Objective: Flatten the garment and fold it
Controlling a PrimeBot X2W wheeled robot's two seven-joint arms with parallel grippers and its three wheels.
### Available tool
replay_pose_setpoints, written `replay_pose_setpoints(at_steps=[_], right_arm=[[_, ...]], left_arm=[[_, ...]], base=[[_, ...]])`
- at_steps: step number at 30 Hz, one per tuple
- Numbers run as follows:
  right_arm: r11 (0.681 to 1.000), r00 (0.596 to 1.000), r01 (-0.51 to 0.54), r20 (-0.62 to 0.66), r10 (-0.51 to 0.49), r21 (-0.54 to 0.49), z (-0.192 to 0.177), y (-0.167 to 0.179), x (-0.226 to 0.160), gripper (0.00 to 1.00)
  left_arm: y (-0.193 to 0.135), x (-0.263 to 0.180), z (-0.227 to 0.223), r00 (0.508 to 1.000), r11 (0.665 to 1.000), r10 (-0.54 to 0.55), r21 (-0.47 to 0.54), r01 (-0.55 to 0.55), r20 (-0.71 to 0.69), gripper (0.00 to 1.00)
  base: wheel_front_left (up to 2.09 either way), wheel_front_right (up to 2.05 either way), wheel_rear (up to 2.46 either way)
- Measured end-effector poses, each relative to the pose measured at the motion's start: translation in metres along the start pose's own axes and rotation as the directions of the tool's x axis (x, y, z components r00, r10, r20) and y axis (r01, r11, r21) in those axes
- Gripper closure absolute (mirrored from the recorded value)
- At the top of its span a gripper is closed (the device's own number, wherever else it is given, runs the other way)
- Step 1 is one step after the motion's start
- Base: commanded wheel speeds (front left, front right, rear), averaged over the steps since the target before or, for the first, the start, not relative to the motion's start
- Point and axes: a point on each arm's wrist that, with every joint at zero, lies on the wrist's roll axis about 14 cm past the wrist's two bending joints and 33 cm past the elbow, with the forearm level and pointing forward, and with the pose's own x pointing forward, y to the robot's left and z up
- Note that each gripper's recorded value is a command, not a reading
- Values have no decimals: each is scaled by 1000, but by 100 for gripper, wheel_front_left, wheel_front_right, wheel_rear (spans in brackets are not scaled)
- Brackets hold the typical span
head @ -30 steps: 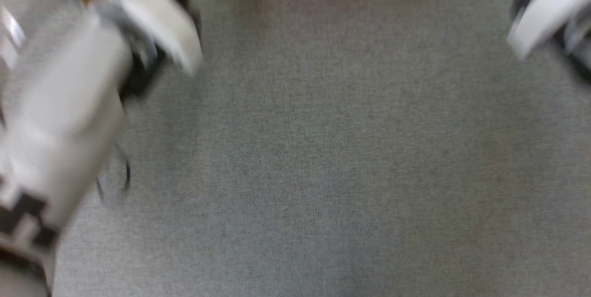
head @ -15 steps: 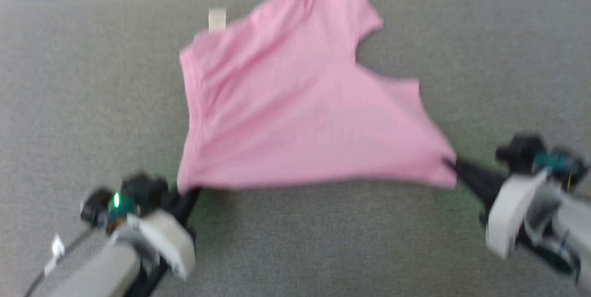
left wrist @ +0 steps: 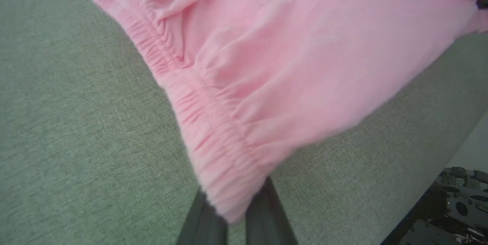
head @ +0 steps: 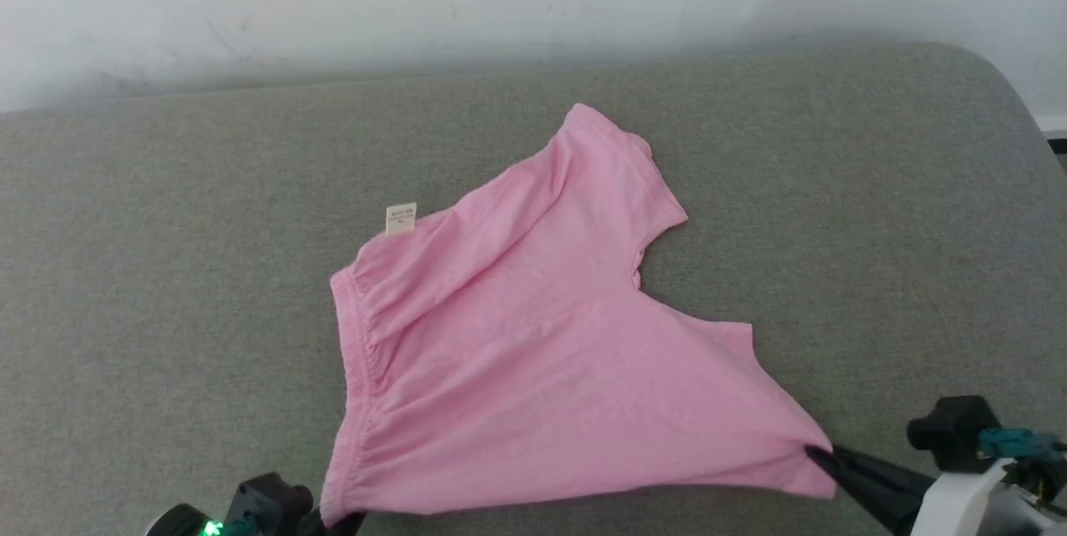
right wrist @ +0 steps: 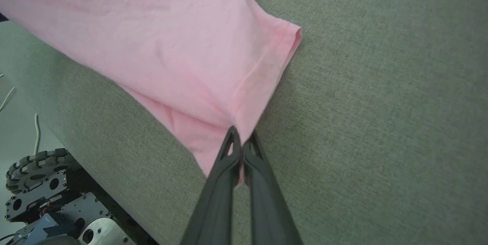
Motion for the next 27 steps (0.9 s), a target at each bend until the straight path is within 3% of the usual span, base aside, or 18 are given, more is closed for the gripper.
replay_pose_setpoints(at_steps=[5,14,22,27], right_arm=[[999,995,36,93,-34,-16,34,-9,5,100],[993,978,67,203,-46,-99,113,-29,45,100],[986,981,80,187,-52,-149,170,-56,108,100],[981,989,82,135,-58,-176,187,-71,157,100]], left_arm=[[0,-4,9,1000,1000,4,24,-5,26,100],[20,35,68,984,998,0,60,-11,177,100],[77,70,84,977,994,90,48,-101,195,100],[89,99,82,979,995,87,27,-94,185,100]], base=[[0,0,0],[0,0,0],[0,0,0],[0,0,0]])
